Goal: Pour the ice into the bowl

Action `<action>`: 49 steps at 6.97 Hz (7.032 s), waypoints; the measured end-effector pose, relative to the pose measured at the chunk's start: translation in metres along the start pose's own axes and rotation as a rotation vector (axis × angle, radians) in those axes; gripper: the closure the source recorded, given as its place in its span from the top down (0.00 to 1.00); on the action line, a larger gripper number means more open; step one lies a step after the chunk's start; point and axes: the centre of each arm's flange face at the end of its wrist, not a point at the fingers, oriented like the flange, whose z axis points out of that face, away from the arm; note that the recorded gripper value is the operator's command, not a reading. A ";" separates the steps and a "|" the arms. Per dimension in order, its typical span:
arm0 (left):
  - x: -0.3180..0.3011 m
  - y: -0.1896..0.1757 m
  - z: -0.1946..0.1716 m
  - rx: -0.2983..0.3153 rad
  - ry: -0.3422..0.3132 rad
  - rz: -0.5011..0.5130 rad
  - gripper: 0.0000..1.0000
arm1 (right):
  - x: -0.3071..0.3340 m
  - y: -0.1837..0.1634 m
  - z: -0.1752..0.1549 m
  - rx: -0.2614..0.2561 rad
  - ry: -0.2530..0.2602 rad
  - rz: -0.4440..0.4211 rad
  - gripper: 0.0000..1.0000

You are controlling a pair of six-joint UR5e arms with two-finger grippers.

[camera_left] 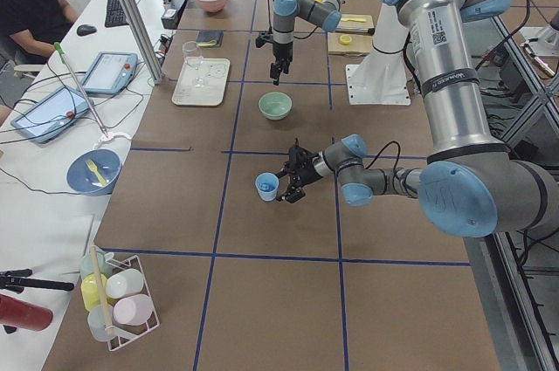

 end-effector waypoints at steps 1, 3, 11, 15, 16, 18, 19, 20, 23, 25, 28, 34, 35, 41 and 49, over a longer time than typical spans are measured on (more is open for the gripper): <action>0.006 0.005 0.009 0.021 -0.002 0.000 1.00 | 0.005 -0.003 -0.009 0.007 0.023 -0.004 1.00; 0.013 0.017 0.028 0.043 -0.007 0.003 1.00 | 0.028 -0.012 -0.021 0.017 0.051 -0.021 1.00; 0.009 0.036 0.059 0.109 0.020 0.014 0.92 | 0.077 -0.031 -0.037 0.031 0.050 -0.028 1.00; 0.007 0.029 0.054 0.138 0.045 0.022 0.00 | 0.093 -0.033 -0.037 0.031 0.051 -0.037 1.00; 0.007 0.026 0.053 0.152 0.045 0.018 0.00 | 0.097 -0.034 -0.036 0.031 0.051 -0.037 1.00; 0.032 0.010 0.041 0.175 0.085 0.041 0.00 | 0.129 -0.035 -0.043 0.029 0.035 -0.052 1.00; 0.051 -0.003 0.030 0.190 0.115 0.069 0.00 | 0.150 -0.037 -0.047 0.030 0.025 -0.066 1.00; 0.070 -0.011 0.024 0.203 0.138 0.101 0.00 | 0.169 -0.039 -0.052 0.033 0.017 -0.081 1.00; 0.138 -0.027 0.022 0.250 0.179 0.327 0.00 | 0.203 -0.049 -0.051 0.048 -0.009 -0.126 1.00; 0.177 -0.037 0.022 0.265 0.165 0.452 0.00 | 0.208 -0.061 -0.045 0.068 -0.010 -0.165 1.00; 0.224 -0.064 -0.001 0.244 0.109 0.589 0.00 | 0.209 -0.075 -0.041 0.084 0.003 -0.174 1.00; 0.331 -0.074 -0.012 0.085 -0.111 0.864 0.00 | 0.208 -0.079 -0.035 0.084 0.016 -0.170 1.00; 0.342 -0.065 -0.019 0.087 -0.147 0.917 0.00 | 0.208 -0.079 -0.033 0.084 0.018 -0.169 1.00; 0.378 -0.044 -0.033 0.042 -0.365 1.425 0.00 | 0.193 -0.083 -0.015 0.083 -0.063 -0.178 1.00; 0.360 -0.034 -0.022 -0.093 -0.522 1.797 0.00 | 0.189 -0.080 -0.018 0.077 -0.077 -0.182 1.00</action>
